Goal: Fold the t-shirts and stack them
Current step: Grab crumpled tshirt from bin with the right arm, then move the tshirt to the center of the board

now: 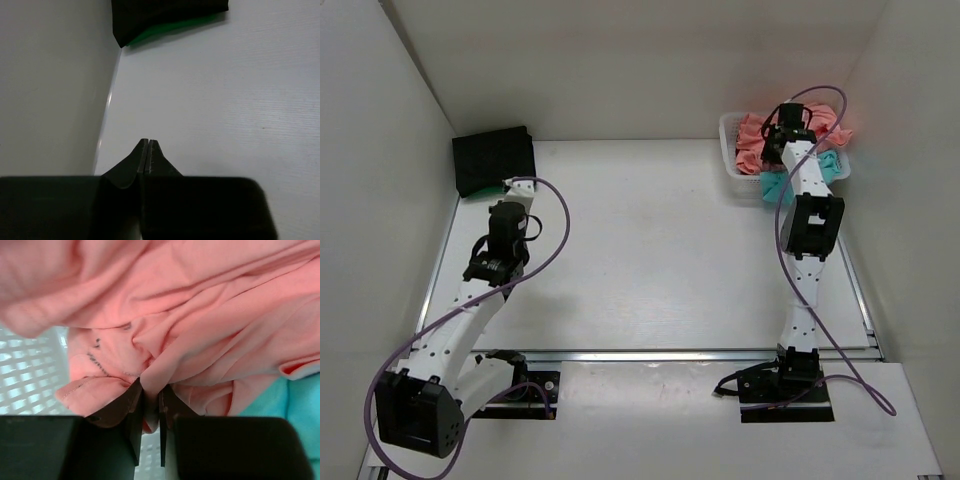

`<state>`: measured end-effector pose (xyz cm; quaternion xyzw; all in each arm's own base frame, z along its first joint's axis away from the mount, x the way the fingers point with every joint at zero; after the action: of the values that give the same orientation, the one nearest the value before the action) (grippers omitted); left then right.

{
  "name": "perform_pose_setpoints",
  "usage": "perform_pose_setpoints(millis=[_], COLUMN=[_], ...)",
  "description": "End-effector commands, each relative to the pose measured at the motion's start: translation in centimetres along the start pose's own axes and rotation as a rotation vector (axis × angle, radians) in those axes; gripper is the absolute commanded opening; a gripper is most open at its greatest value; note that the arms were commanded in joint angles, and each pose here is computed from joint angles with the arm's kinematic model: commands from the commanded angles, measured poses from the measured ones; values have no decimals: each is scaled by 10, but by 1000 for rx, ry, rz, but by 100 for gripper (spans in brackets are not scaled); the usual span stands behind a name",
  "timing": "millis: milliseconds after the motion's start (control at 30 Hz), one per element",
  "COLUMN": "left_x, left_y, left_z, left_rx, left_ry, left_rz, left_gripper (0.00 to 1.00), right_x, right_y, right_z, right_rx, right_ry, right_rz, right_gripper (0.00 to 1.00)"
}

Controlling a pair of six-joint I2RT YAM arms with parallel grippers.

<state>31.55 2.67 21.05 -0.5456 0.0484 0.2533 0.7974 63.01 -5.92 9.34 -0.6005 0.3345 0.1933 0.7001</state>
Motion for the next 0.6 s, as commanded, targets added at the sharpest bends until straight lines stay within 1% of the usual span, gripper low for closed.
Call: perform_pose_setpoints(millis=[0,33,67,100,133,167,200,233,267,300,333,367,400,467,500,533,567], left_x=[-10,-10,-13,-17,-19,-23,-26,-33,-38,-44,-50,-49,-50,-48,-49,-53,-58], left_y=[9,16,12,8,8,3,1,-4,-6,-9,-12,-6,-9,-8,-7,-12,-14], left_z=[4,5,8,10,13,14,15,7,9,3,3,1,6,7,3,-4,-12], left_rx=[-6,-27,-81,-109,-178,-267,-305,-309,-299,-269,-253,-236,-250,-263,-260,-261,-239], left_ry=[-29,-41,-56,-62,-78,-78,-74,-15,-8,12,31,34,37,103,142,193,256], left_rz=[23,67,63,59,59,44,35,15,0,-8,-19,5,11,58,76,63,62], left_gripper=[0,0,0,0,2,5,5,3,0,0,0,0,0,0,0,0,0], right_x=[-114,-129,-162,-200,-240,-265,-313,-323,-369,-405,-428,-429,-459,-478,-479,-490,-473], right_y=[-132,-145,-168,-190,-206,-217,-229,-227,-228,-225,-218,-209,-201,-170,-163,-146,-127], right_z=[9,13,14,26,35,42,57,60,85,100,106,110,121,141,145,151,159], right_rx=[21,22,26,34,27,8,-28,-82,-107,-115,-99,-101,-125,-170,-185,-183,-192], right_ry=[-65,-100,-122,-187,-217,-228,-230,-187,-221,-264,-292,-299,-338,-386,-403,-435,-449], right_rz=[-388,-430,-513,-596,-668,-731,-825,-848,-915,-948,-957,-941,-973,-935,-925,-913,-856], right_gripper=[0,0,0,0,0,0,0,0,0,0,0,0,0,0,0,0,0])
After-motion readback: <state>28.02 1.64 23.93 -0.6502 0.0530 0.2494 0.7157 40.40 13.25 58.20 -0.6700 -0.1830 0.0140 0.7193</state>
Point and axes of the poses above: each gripper's point midway between its finger pads, its own x axis out along the fingers, its own z axis along the line the jaws close on, y = z × x, the point moved 1 cm from there along -x, back along the fingers, and after that the axes turned 3 degrees about -x, right-handed, at the moved point
